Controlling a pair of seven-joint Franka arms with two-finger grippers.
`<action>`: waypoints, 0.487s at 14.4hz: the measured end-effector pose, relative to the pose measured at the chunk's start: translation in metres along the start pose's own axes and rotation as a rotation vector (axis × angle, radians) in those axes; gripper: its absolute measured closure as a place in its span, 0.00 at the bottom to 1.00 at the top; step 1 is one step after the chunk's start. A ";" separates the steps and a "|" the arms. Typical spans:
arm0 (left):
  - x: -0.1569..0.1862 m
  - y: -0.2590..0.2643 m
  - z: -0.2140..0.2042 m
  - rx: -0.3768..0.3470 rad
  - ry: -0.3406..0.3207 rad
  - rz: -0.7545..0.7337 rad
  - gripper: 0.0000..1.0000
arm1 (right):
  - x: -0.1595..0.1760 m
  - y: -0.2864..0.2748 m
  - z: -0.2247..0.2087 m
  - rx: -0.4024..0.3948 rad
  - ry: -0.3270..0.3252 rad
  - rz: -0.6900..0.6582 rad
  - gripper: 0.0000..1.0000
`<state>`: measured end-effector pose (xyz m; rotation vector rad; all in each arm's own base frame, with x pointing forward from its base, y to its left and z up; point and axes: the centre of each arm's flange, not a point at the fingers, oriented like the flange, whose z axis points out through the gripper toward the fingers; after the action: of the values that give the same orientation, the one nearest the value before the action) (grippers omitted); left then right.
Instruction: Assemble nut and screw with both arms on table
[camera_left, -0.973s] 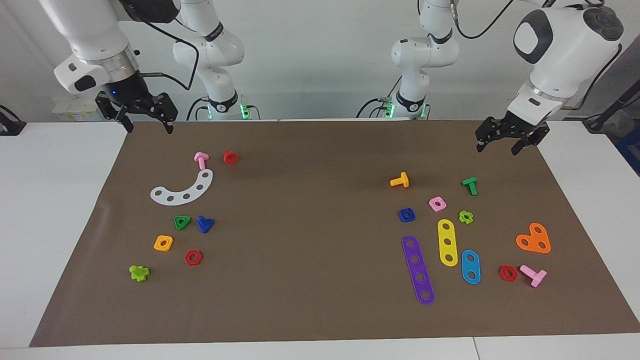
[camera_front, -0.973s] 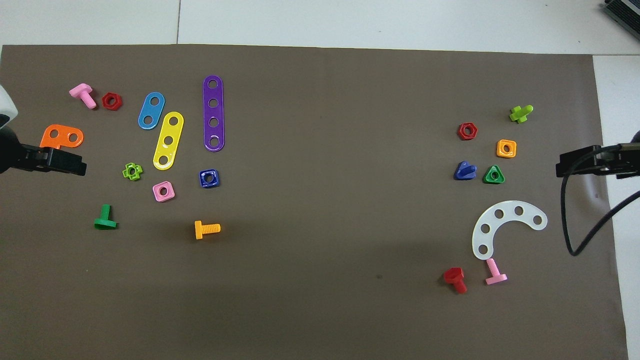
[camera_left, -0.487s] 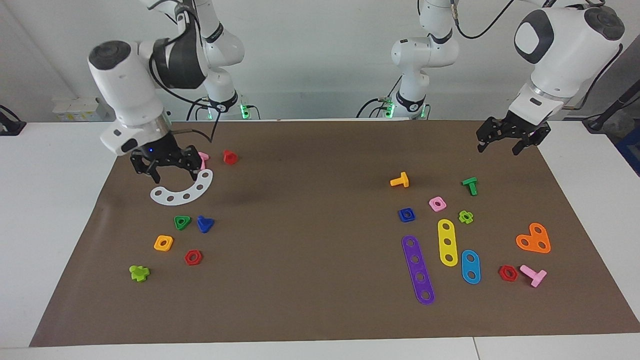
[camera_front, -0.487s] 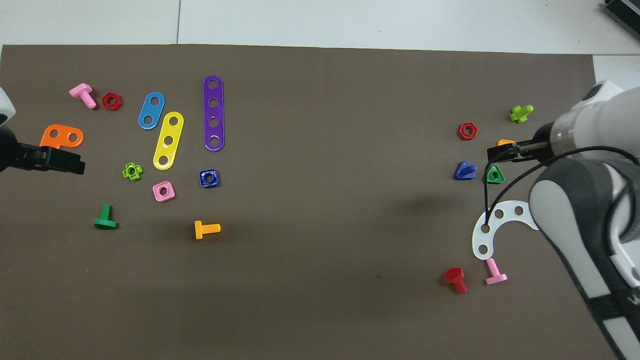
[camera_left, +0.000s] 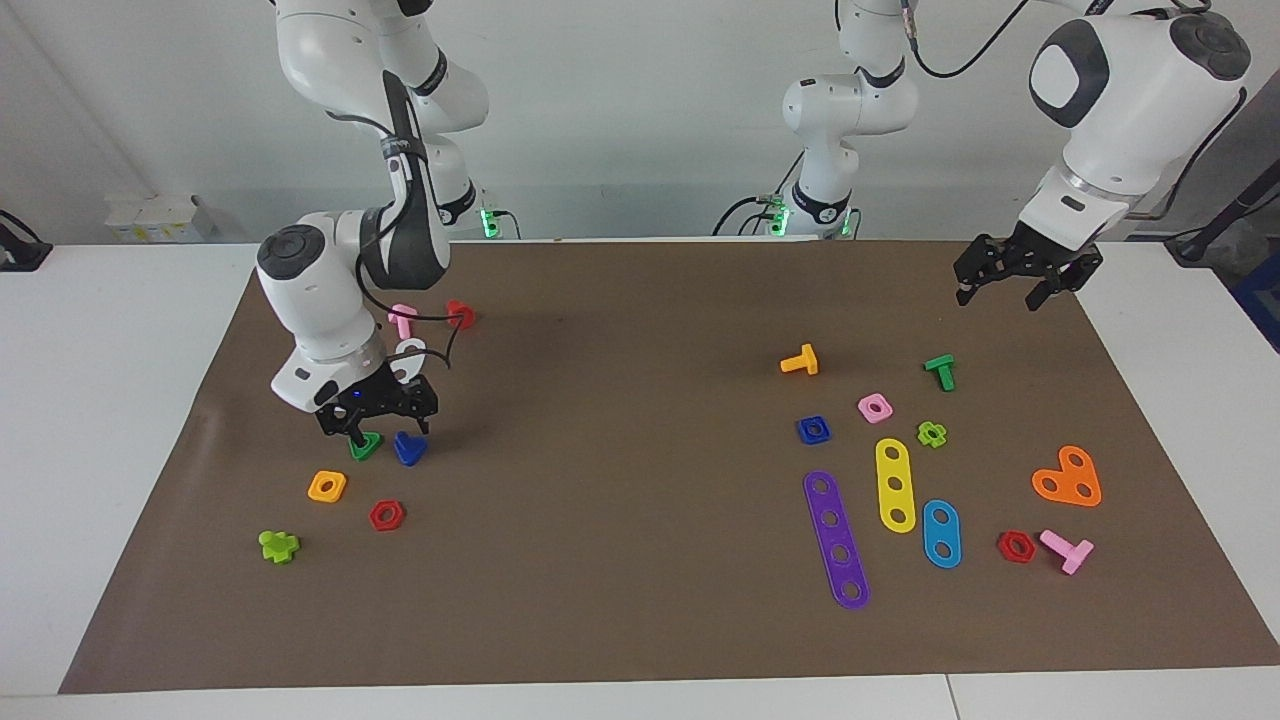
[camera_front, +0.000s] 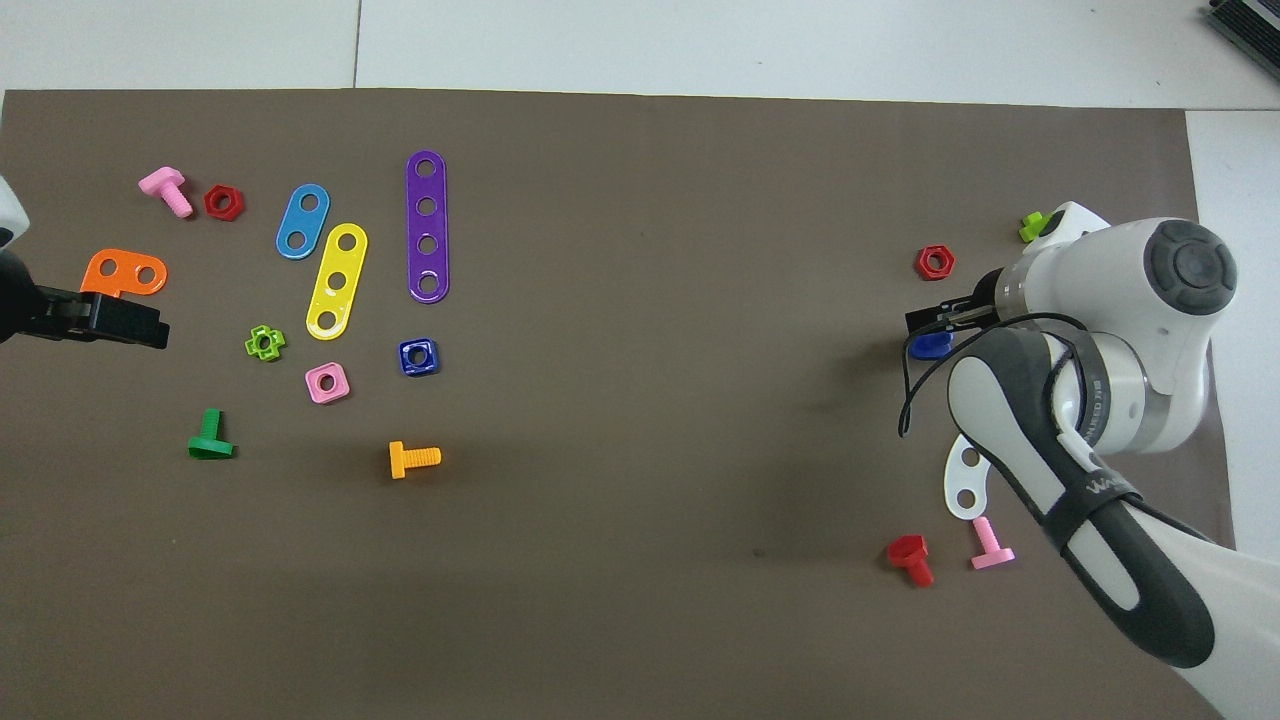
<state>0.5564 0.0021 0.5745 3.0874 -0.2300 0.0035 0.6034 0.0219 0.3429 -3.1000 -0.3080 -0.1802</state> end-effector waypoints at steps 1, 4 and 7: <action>0.000 0.000 0.000 0.000 0.000 0.000 0.00 | -0.002 0.000 0.008 0.000 -0.003 -0.012 0.10; 0.000 0.000 0.000 0.000 0.000 -0.001 0.00 | -0.012 0.000 0.025 -0.003 -0.001 -0.051 0.24; 0.000 0.001 0.000 0.000 0.000 0.001 0.00 | -0.018 0.000 0.032 -0.004 0.000 -0.054 0.45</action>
<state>0.5564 0.0016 0.5744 3.0873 -0.2315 0.0032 0.5899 0.0197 0.3093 -3.0979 -0.3923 -0.1826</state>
